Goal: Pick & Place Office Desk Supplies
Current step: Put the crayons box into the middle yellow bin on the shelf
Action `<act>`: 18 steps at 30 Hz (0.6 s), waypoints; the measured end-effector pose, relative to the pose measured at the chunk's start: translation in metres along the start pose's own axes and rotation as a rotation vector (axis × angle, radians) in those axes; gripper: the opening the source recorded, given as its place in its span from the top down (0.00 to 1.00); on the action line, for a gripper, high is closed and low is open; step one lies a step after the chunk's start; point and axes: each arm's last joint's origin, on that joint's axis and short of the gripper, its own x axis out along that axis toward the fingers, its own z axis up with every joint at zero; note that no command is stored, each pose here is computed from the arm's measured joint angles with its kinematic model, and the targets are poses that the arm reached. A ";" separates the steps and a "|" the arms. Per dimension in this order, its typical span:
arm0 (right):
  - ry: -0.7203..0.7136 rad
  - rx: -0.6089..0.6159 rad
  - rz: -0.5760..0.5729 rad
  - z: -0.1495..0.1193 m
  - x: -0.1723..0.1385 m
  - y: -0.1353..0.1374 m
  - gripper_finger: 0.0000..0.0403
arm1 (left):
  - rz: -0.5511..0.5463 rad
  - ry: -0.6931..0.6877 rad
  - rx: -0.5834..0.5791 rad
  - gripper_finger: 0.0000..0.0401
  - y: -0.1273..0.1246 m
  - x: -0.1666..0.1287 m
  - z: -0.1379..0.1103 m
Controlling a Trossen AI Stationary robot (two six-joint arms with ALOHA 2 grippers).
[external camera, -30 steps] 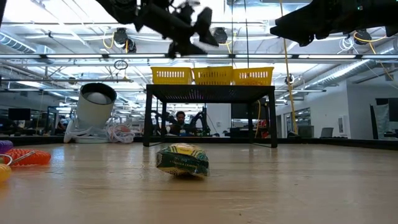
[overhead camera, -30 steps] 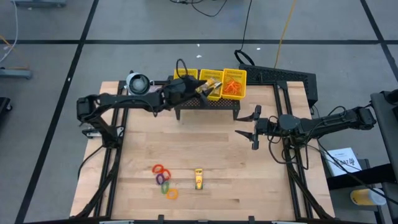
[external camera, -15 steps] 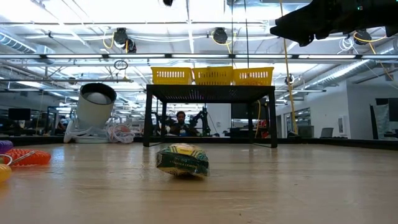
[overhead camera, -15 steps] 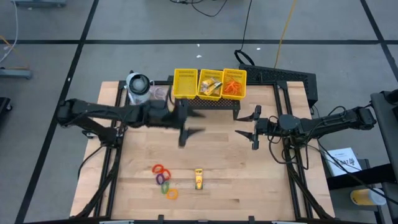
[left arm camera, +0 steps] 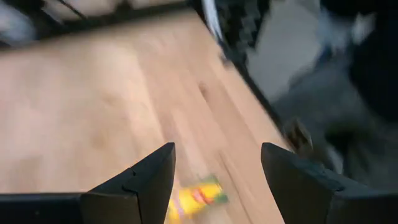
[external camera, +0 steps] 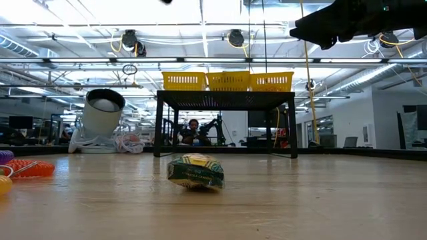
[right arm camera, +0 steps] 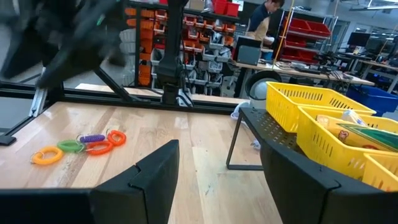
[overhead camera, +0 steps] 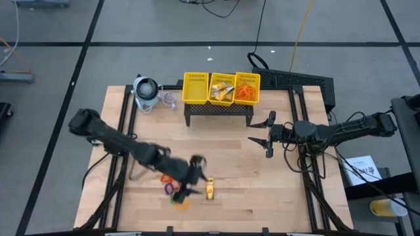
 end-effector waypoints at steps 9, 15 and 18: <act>-0.003 0.001 0.000 0.000 0.000 0.000 0.47 | 0.083 0.272 0.163 0.39 -0.018 0.084 -0.061; -0.003 0.001 0.000 0.000 0.000 0.000 0.47 | -0.064 0.241 0.215 0.39 -0.012 0.106 -0.071; -0.007 0.002 -0.001 0.001 0.000 0.000 0.47 | -0.068 0.248 0.290 0.39 -0.005 0.108 -0.072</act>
